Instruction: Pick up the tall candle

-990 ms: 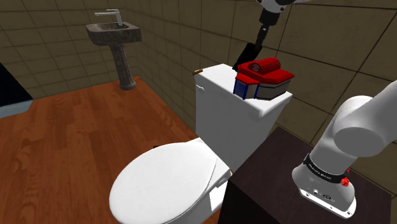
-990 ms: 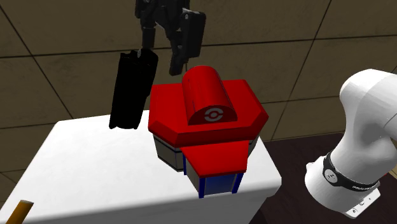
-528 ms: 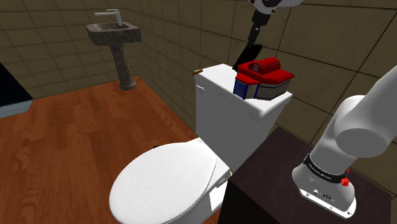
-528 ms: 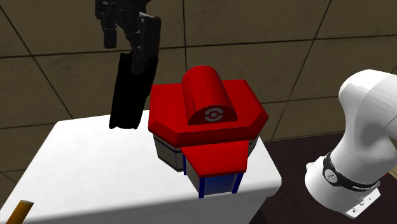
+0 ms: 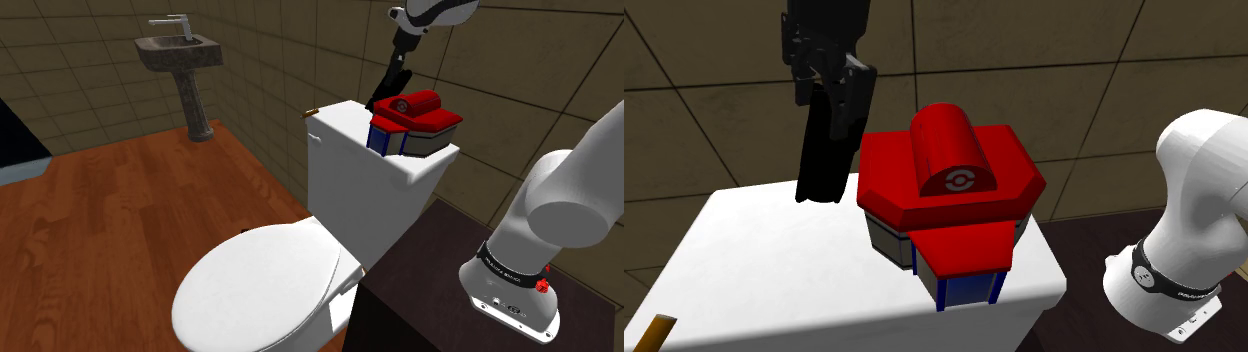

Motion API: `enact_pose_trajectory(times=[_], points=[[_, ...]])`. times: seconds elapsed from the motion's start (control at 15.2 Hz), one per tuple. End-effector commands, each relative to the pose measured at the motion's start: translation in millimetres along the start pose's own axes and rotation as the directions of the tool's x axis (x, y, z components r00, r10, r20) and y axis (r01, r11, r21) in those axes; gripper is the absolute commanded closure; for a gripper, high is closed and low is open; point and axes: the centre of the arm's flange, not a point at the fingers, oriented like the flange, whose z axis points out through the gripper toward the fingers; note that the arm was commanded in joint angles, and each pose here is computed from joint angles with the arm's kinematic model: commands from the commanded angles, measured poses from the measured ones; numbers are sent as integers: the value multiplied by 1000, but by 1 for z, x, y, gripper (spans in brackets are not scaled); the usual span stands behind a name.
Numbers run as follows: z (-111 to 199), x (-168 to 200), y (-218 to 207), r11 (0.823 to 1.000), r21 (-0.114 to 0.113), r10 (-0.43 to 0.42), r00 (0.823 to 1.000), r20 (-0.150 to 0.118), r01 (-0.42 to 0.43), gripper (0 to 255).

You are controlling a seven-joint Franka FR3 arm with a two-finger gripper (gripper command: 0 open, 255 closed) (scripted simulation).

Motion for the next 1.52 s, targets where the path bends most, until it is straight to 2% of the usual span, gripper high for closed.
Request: enact_pose_trajectory(times=[0.0,0.53,1.45], points=[[1,0,0,1000,0,0,1000,0,0,255],[1,-1,0,1000,0,0,1000,0,0,255],[-69,16,17,1000,0,0,1000,0,0,255]])
